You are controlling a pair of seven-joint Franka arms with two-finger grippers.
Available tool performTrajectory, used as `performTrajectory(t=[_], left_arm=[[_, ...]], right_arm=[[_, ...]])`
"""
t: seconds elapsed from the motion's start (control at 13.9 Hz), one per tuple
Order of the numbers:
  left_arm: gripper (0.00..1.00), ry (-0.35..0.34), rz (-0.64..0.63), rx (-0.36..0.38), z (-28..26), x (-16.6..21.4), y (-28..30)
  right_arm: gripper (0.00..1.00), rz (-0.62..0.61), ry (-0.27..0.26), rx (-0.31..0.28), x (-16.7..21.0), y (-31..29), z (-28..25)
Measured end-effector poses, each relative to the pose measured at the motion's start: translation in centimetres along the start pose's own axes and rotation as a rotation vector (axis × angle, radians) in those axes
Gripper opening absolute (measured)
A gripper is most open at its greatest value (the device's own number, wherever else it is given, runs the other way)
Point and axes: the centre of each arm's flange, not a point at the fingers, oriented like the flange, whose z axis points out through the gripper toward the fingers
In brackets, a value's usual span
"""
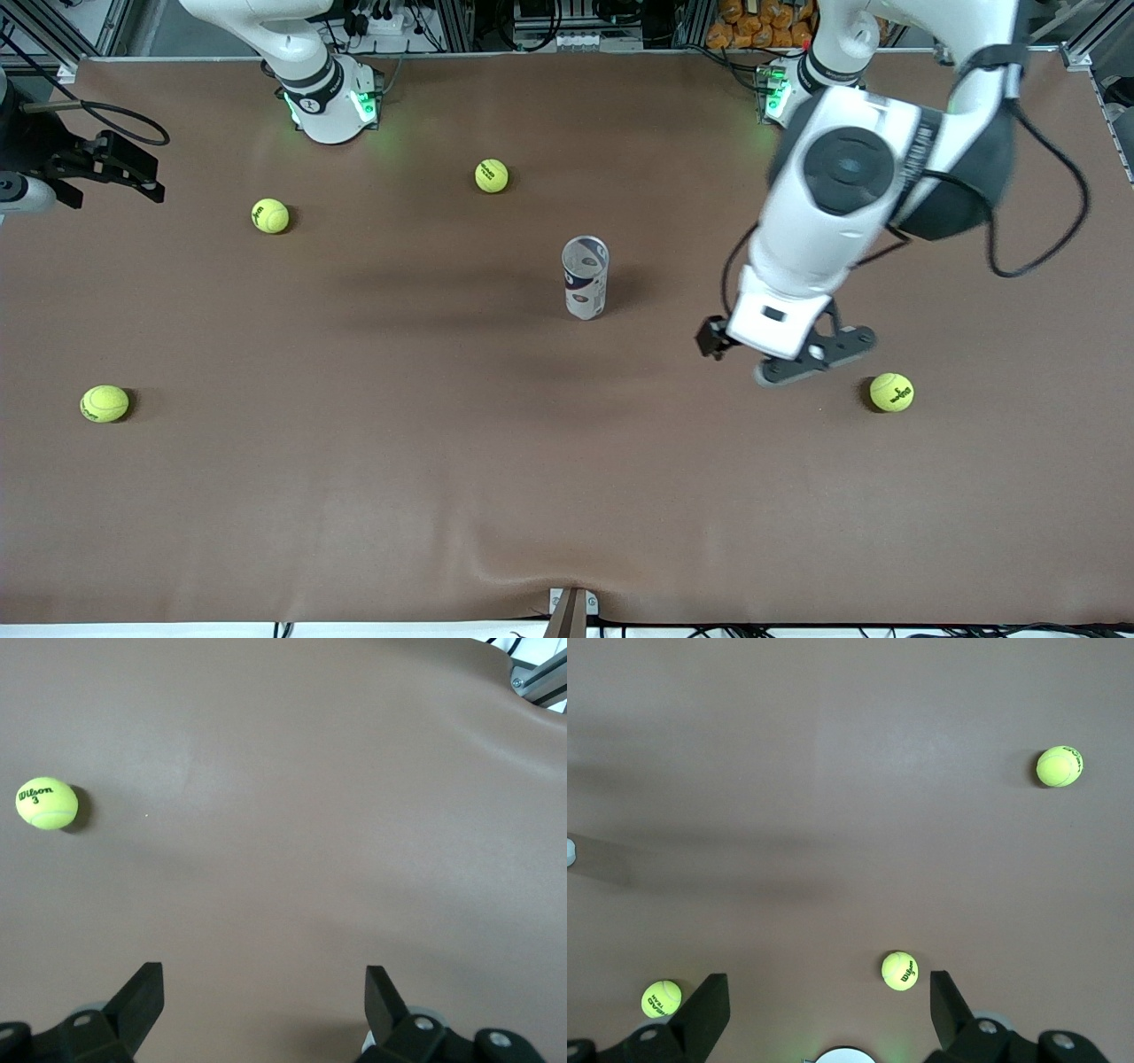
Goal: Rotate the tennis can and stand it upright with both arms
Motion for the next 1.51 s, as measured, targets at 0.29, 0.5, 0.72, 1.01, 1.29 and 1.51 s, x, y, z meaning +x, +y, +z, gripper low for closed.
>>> performTrajectory(t=[0.29,0.5,0.72,1.01,1.29,1.51], left_arm=[[1.0,-0.029,0.038,-0.038,-1.6,4.4,-6.8],[1.0,-0.043,0.094,-0.029,-3.6,5.9,-11.6],[1.0,-0.05,0.149,-0.025,-5.6,6.3,-14.7],[1.0,-0.078,0.171,-0.003,-8.8,4.0,-15.9],[1.0,-0.072,0.2,0.021,-11.9,0.5,-18.7],[1.0,-0.07,0.207,0.034,-12.9,-1.9,-20.6]], right_arm=[[1.0,0.0,-0.001,0.0,0.0,0.0,0.0],[1.0,0.0,-0.002,0.0,0.0,0.0,0.1],[1.0,0.0,-0.002,0.0,0.0,0.0,0.1],[1.0,0.0,-0.004,0.0,0.0,0.0,0.1],[1.0,0.001,-0.002,0.0,0.0,0.1,0.1],[1.0,0.002,-0.002,0.0,0.0,0.1,0.1]])
